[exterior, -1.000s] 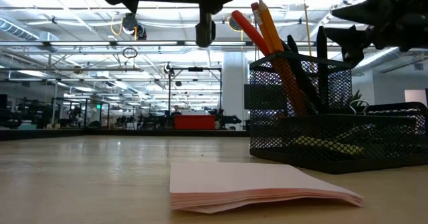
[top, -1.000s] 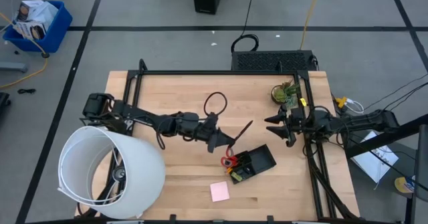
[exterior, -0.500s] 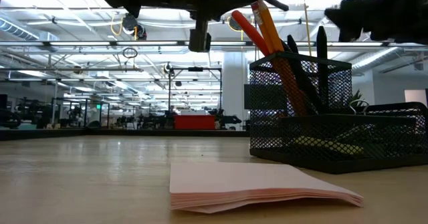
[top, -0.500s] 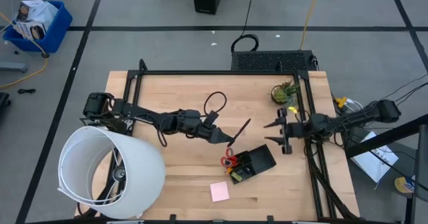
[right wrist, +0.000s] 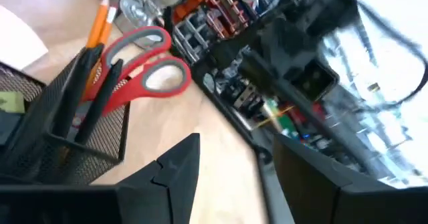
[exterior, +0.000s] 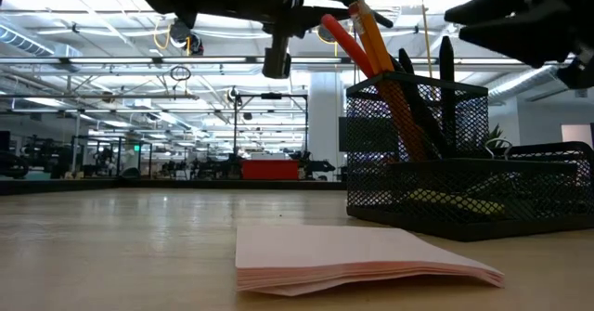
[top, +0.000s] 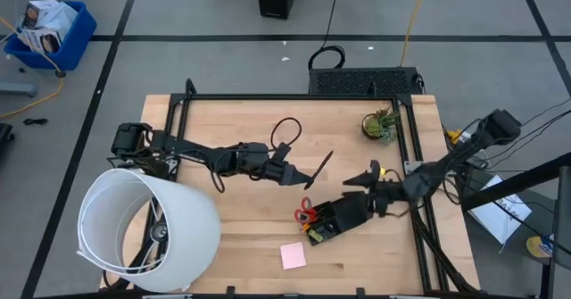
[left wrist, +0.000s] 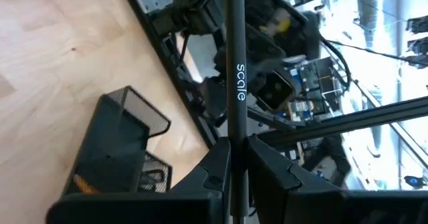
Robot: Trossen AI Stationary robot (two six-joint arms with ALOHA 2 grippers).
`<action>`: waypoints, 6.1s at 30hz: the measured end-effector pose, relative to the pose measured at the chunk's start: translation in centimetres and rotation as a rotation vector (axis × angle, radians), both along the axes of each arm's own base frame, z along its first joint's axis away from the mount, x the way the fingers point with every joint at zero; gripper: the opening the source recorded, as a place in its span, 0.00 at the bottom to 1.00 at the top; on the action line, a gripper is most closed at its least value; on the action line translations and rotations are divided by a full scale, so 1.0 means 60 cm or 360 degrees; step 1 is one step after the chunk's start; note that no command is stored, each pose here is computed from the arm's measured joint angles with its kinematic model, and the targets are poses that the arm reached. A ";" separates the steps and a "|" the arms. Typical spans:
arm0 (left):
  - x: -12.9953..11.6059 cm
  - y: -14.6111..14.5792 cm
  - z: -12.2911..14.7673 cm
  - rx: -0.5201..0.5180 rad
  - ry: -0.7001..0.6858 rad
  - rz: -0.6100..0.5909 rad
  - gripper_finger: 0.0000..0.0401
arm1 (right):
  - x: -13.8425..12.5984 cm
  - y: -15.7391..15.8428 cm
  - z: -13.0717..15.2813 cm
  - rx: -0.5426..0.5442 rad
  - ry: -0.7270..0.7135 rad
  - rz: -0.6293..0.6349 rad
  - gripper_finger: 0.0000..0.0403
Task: Pick and place office supplies into organizer
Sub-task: Put the black pen into the black desk organizer, then put the pink sticky notes into the black desk organizer
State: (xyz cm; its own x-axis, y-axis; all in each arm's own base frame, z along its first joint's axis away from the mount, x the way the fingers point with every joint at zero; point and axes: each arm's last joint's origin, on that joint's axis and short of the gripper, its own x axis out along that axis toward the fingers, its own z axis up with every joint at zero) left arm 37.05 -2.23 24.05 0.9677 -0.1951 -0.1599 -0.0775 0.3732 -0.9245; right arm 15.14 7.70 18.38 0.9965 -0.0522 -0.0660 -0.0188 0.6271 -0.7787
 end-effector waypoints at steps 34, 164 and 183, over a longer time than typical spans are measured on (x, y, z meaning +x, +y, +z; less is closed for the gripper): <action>0.000 0.001 0.000 -0.0004 0.0003 -0.0006 0.10 | 0.160 0.059 0.038 -0.1126 0.0200 -0.0719 0.36; -0.347 0.034 -0.142 0.1676 -0.0656 -0.0115 0.46 | 0.101 0.067 -0.057 0.1434 -0.0130 0.0152 0.09; -0.365 0.043 -0.146 0.1673 -0.0475 -0.0141 0.46 | 0.115 0.055 -0.076 0.1404 -0.0164 0.0103 0.22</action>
